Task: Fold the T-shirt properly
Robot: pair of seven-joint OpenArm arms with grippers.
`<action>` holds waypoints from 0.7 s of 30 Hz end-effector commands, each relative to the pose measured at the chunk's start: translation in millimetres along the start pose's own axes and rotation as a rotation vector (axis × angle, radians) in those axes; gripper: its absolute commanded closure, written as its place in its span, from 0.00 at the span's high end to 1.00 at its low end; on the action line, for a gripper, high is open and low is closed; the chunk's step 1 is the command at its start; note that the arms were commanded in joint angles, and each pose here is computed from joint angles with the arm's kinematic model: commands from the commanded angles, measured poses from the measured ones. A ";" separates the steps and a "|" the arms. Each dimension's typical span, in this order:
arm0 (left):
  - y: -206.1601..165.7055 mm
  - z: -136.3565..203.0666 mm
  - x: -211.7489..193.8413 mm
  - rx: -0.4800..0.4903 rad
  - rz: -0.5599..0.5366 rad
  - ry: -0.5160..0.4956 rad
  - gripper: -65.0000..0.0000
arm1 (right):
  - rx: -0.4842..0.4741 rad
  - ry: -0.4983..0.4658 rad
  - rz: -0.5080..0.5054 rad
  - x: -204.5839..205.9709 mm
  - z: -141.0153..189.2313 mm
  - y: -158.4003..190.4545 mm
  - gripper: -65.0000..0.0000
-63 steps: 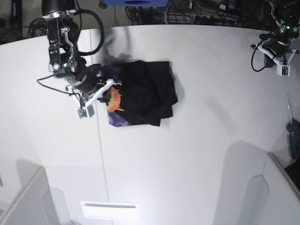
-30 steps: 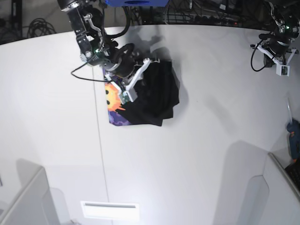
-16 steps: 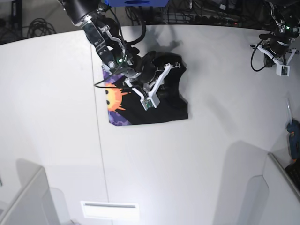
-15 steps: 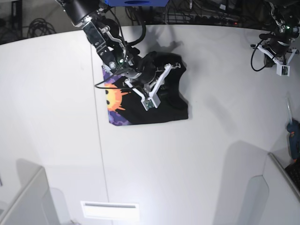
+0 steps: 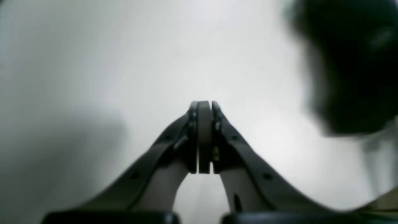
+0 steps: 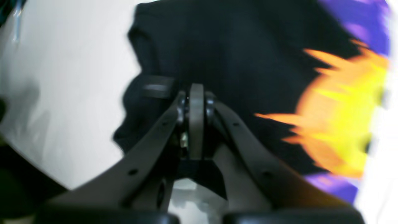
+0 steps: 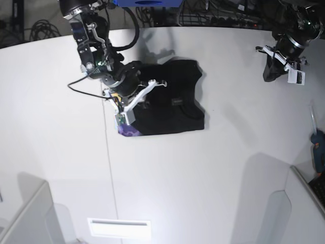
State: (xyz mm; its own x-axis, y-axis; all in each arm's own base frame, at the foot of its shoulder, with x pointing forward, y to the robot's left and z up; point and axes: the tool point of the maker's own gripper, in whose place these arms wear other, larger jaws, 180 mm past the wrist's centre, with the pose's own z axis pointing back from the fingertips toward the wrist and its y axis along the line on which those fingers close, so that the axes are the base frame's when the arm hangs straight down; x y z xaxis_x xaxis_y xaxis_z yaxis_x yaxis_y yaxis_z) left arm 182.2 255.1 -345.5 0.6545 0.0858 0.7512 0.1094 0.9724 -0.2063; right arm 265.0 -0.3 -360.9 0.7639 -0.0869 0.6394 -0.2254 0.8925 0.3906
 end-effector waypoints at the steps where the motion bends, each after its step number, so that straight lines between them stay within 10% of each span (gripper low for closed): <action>1: -9.3 -0.2 13.6 -0.048 0.009 -0.033 0.00 | 0.004 -0.036 0.013 10.1 5.5 -2.5 0.00; 5: -38.1 -14.6 31.4 -0.207 0.111 -0.074 0.51 | -0.015 -0.015 0.022 1.6 8.2 -11.7 0.00; 9: -68.4 -29.1 45.1 -0.338 0.149 -0.108 0.81 | -0.019 0.004 0.019 -7.8 9.8 -13.3 0.00; 21: -137.9 -92.5 17.9 -0.527 0.301 0.008 0.85 | -0.088 -0.097 0.054 -6.7 37.5 -43.9 0.00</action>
State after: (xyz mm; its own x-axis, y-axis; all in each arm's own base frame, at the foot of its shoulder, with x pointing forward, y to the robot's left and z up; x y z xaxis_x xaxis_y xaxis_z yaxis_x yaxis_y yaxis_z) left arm 238.0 101.2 -378.1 0.7588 0.3126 0.5715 0.2395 0.6820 -0.6910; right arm 237.2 -53.6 -371.0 0.7310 -0.0672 0.6790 -0.1971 0.9319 0.3045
